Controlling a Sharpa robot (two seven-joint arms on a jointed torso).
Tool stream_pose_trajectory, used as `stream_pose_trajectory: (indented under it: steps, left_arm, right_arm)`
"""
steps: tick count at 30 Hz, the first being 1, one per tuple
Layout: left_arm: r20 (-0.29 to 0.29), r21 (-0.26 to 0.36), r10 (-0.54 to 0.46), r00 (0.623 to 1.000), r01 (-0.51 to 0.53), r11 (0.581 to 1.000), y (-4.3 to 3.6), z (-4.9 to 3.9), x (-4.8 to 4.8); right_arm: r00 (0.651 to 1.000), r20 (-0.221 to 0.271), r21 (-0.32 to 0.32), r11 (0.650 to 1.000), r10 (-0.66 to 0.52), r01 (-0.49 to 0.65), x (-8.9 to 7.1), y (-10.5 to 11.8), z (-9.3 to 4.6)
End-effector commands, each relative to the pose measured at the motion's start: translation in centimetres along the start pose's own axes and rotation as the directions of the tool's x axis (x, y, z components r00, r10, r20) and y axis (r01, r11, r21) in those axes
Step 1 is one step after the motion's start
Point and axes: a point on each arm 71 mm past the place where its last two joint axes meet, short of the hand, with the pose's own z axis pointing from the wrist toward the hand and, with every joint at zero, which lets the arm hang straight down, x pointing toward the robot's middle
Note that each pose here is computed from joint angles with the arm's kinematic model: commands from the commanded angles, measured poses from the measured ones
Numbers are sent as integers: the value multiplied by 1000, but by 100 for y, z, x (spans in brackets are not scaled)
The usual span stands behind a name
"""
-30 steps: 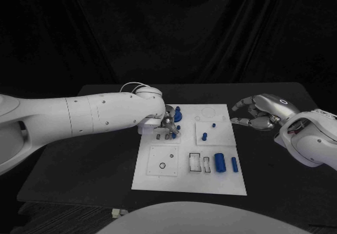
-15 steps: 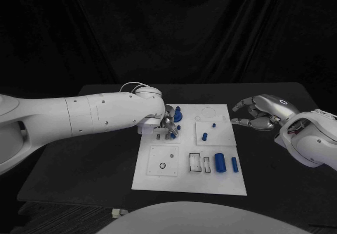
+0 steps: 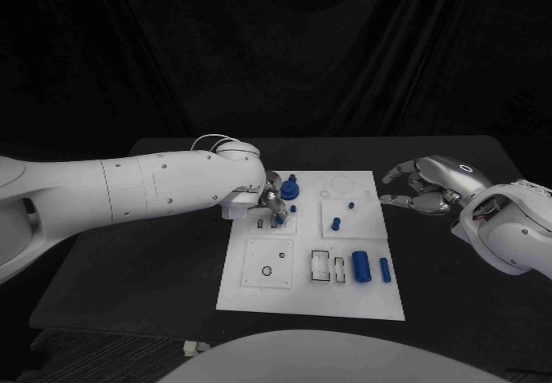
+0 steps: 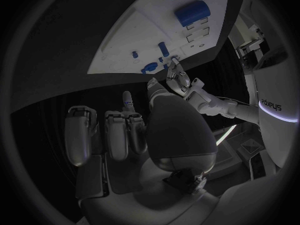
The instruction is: Assemble the parts on the task board
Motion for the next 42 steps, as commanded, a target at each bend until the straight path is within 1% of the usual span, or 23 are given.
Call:
stream_pose_trajectory:
  steps: [1, 14, 23, 31, 34, 36, 42]
  left_arm:
    - [20, 8, -17, 1000, 17, 1000, 6, -7, -4]
    - [35, -30, -38, 999, 39, 999, 126, -36, -10]
    - [44, -53, -49, 998, 51, 997, 190, -48, -15]
    - [56, -58, -60, 997, 64, 996, 215, -66, -12]
    - [42, -59, -92, 995, 94, 994, 222, -70, 2]
    - [17, -62, -137, 990, 137, 989, 231, -69, 20]
    - [38, -54, -136, 990, 138, 989, 225, -88, 23]
  right_arm:
    - [1000, -12, 22, 1000, -2, 3, 16, -19, -5]
    - [1000, -24, 29, 1000, -3, 4, 31, -32, -15]
    - [1000, -29, 33, 999, -3, 3, 42, -42, -26]
    - [999, -32, 37, 999, -2, 3, 47, -51, -39]
    - [999, -33, 39, 999, -2, 3, 47, -56, -43]
    - [999, -33, 40, 999, -2, 3, 47, -58, -45]
    - [999, -34, 41, 999, -2, 3, 51, -62, -47]
